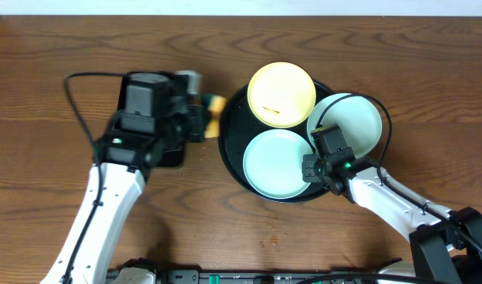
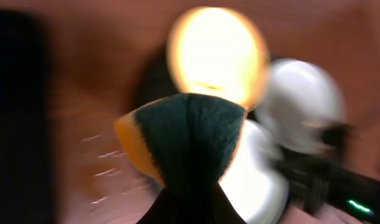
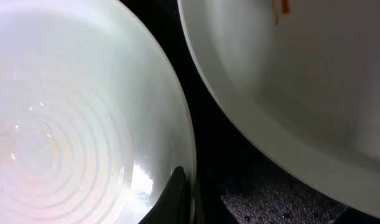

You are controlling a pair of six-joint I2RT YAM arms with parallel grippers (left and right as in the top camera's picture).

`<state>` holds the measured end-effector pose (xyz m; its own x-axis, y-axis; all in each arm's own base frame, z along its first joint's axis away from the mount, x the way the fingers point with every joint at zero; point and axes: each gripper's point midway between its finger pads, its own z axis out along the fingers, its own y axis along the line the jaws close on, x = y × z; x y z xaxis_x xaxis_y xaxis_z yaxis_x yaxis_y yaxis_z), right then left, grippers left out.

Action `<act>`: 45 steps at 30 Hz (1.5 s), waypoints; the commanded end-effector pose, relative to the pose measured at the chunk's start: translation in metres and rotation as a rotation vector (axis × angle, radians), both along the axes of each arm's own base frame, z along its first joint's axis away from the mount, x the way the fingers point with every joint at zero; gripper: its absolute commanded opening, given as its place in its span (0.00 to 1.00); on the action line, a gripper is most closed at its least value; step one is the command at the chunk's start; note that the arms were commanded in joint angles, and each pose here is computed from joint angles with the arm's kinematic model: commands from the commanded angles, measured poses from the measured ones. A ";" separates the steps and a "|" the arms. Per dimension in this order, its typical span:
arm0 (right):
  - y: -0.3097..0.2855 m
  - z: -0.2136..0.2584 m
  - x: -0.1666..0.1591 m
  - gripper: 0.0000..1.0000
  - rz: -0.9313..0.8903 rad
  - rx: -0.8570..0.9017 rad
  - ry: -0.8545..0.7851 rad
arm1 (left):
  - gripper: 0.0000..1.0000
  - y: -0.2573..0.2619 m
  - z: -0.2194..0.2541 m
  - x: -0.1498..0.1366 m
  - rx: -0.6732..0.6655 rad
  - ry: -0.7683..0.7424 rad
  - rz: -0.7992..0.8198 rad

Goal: Clean dirty plates on tray and stack at the side
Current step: 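Return the sponge to the black tray with the left gripper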

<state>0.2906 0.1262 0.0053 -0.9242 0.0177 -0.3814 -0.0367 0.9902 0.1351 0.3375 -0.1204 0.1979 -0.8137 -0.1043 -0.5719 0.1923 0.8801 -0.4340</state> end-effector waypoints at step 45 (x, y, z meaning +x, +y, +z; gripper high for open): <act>0.003 0.011 0.005 0.01 0.048 -0.026 -0.021 | 0.86 0.135 -0.043 0.076 0.460 -0.099 0.407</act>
<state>0.2912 0.1260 0.0067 -0.9247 0.0083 -0.3806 -0.0440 0.9907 0.1284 0.4171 0.0102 0.1348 -0.7271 -0.1185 -0.6763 -0.1671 0.9859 0.0069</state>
